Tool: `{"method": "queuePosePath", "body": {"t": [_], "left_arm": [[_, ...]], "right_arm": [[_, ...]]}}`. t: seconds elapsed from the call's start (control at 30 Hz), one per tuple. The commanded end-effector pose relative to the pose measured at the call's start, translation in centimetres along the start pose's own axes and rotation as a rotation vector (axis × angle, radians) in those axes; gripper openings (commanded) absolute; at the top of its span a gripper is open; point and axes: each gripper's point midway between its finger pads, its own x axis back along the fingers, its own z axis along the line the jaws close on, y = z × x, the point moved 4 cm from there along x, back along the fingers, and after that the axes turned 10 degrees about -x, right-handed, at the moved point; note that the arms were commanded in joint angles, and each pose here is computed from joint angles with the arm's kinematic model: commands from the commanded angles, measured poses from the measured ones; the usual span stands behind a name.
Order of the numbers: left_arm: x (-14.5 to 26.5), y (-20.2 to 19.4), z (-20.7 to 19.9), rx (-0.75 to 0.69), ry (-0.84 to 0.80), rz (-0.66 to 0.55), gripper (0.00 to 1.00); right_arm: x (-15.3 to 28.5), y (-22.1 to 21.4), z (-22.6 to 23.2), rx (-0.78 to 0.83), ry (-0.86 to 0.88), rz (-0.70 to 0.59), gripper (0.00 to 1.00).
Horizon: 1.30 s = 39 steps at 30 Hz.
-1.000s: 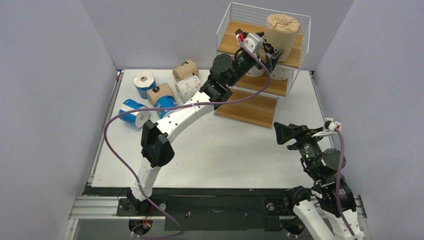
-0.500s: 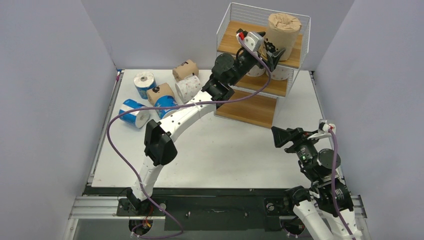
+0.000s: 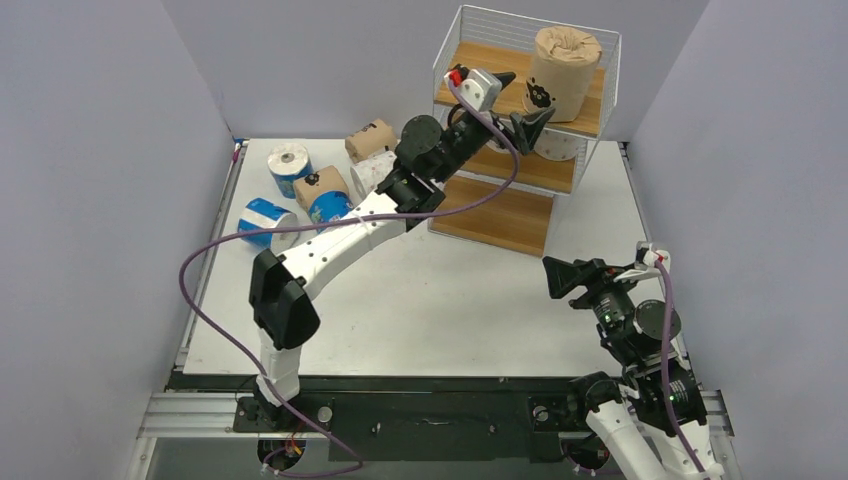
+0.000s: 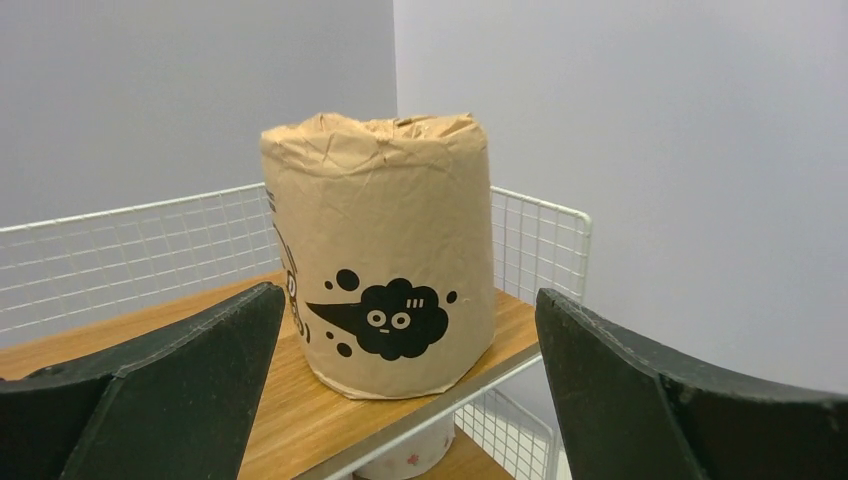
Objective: Place and organize the paper towels onto the shelf
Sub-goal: Place the paper towel on the shelf, then adjust the paper towel on the shelf.
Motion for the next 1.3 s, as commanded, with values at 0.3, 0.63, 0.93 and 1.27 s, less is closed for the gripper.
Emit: {"method": "queuePosePath", "body": {"t": [0.3, 0.63, 0.93, 1.27], "left_arm": [[2.9, 8.1, 5.2, 0.349, 0.035, -0.101, 0.54], [-0.1, 5.6, 5.5, 0.527, -0.098, -0.049, 0.08], [-0.5, 3.7, 3.7, 0.592, -0.173, 0.003, 0.00], [-1.4, 1.3, 1.5, 0.525, -0.167, 0.080, 0.00]], "right_arm": [[-0.1, -0.4, -0.5, -0.003, -0.005, -0.011, 0.71], [0.1, -0.5, -0.8, -0.002, -0.022, -0.009, 0.70], [0.2, -0.7, -1.2, 0.008, -0.038, -0.010, 0.70], [0.3, -0.9, -1.5, 0.009, -0.049, -0.009, 0.70]]}}
